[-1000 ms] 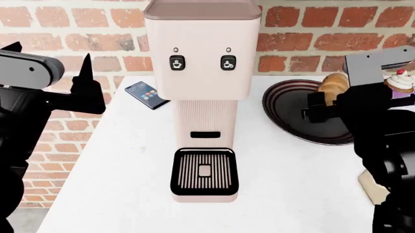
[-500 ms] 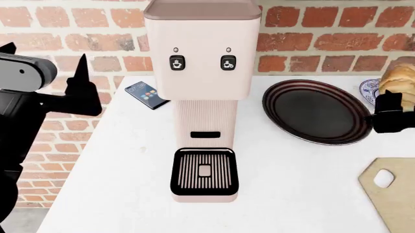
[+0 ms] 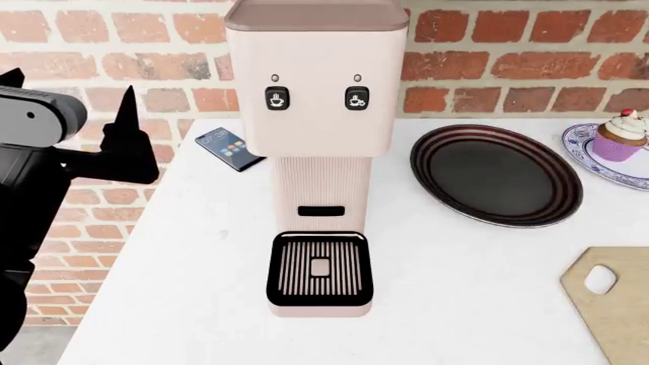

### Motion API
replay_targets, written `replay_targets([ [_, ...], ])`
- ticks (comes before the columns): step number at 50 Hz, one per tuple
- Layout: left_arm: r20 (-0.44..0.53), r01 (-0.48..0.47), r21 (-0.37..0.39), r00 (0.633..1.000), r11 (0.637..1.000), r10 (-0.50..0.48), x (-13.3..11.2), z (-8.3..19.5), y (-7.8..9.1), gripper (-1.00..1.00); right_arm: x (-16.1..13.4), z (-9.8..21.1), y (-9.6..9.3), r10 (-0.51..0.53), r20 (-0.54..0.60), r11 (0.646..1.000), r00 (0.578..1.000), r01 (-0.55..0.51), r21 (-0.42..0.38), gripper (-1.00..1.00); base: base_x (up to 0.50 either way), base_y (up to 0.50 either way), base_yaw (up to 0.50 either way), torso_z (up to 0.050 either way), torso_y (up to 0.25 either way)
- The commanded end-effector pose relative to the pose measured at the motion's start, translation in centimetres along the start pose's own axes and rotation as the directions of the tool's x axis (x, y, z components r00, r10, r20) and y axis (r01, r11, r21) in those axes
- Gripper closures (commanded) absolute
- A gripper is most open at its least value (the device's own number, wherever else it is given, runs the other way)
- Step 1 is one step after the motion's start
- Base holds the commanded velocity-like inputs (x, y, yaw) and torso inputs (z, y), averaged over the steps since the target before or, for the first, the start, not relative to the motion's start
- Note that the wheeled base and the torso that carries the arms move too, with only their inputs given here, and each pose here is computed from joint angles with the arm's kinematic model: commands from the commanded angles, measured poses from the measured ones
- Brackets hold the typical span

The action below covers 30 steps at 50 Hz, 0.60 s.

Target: From the different types of pastries on the counter, select a croissant and place it on the cutting board. Then retrieve a jar of jam from the cabinet and place it alongside the croissant on the cutting board.

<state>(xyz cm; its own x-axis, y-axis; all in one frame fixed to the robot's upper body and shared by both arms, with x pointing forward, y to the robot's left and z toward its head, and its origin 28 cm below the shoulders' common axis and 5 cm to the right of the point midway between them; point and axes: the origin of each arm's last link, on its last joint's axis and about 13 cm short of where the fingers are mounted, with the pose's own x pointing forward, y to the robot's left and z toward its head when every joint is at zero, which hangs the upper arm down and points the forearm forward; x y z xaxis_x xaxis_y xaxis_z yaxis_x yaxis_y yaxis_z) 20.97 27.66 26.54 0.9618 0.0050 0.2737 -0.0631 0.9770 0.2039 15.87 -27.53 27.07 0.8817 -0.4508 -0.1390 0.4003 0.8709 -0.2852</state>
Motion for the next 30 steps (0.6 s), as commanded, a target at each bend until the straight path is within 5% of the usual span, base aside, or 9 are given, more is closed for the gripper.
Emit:
replay_targets([
  [1, 0.001, 0.001, -0.002, 1.0, 1.0, -0.001, 0.0, 0.0, 0.0, -1.0, -0.4, -0.4, -0.8, -0.065, 0.043, 0.998, 0.997, 0.066, -0.006, 1.0, 0.0, 0.0, 0.0, 0.0, 0.0],
  [30, -0.01, -0.009, -0.005, 1.0, 1.0, 0.009, 0.1, -0.6, 0.1, -1.0, 4.0, -2.9, -3.7, -0.228, -0.154, 0.974, 0.961, 0.223, -0.045, 1.0, 0.0, 0.0, 0.0, 0.0, 0.0],
])
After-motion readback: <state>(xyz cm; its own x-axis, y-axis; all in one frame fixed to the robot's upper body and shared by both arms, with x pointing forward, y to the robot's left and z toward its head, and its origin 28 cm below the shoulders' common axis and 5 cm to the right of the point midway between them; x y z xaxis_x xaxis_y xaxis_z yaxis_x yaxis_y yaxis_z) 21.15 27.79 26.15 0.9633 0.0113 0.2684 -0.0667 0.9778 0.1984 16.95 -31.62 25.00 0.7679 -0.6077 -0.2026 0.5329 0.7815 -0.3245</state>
